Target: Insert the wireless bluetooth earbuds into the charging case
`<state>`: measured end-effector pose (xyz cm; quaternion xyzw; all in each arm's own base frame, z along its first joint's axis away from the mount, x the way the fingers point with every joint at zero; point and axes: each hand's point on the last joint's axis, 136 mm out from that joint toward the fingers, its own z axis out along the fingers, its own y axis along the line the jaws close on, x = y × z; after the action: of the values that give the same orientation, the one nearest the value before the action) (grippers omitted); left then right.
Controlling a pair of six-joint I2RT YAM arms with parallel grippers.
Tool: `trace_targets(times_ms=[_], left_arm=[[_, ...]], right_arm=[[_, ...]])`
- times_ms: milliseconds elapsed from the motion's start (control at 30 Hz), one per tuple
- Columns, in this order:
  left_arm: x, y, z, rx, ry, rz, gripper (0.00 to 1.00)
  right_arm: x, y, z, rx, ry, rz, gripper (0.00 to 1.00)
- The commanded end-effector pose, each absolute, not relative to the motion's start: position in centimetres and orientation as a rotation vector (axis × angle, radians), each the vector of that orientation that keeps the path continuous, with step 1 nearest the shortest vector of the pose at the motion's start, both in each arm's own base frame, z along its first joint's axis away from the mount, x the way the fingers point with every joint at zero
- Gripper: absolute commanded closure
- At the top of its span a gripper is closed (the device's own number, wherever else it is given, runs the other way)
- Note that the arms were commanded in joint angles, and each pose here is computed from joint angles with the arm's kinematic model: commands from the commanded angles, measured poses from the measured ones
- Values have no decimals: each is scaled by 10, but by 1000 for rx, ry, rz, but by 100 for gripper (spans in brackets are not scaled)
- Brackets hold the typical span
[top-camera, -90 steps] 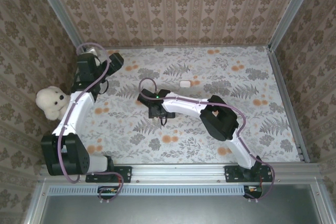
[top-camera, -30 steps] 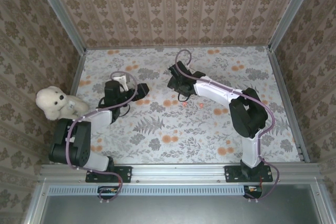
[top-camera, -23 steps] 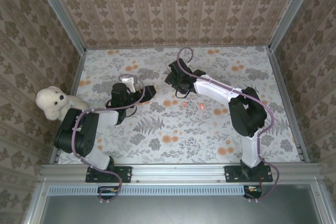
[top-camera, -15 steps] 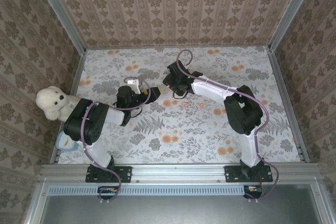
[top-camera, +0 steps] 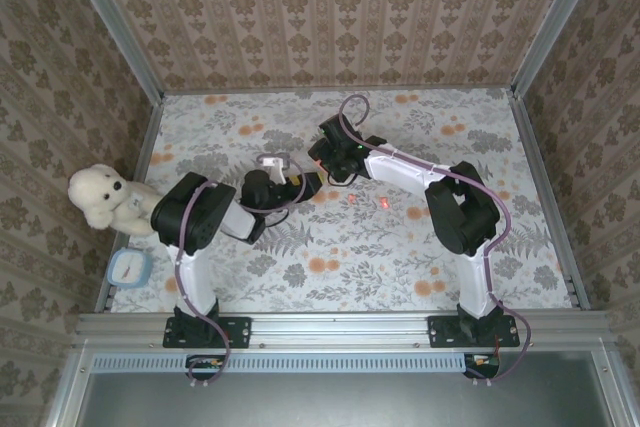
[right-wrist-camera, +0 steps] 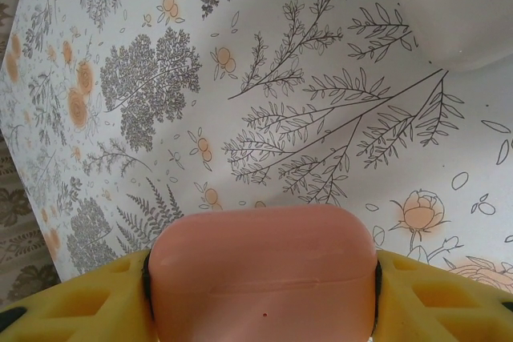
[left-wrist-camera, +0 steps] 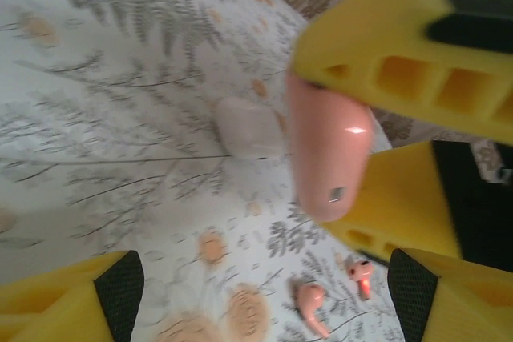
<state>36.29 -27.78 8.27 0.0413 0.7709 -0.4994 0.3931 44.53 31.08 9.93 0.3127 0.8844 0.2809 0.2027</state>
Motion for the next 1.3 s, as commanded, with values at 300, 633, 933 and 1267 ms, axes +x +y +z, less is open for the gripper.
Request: trace_targets(times_ms=[300, 633, 933, 1267], left_arm=[[382, -298, 99, 106, 1864, -1281, 26], [395, -300, 102, 91, 1841, -1266, 34], [398, -301, 96, 82, 1852, -1268, 50], [403, -300, 97, 71, 1843, -1268, 71]], right_arm=[[445, 314, 97, 891, 2471, 842, 47], [437, 313, 94, 907, 2477, 864, 47], [436, 316, 96, 929, 2466, 905, 47], [434, 318, 97, 936, 2467, 927, 48]])
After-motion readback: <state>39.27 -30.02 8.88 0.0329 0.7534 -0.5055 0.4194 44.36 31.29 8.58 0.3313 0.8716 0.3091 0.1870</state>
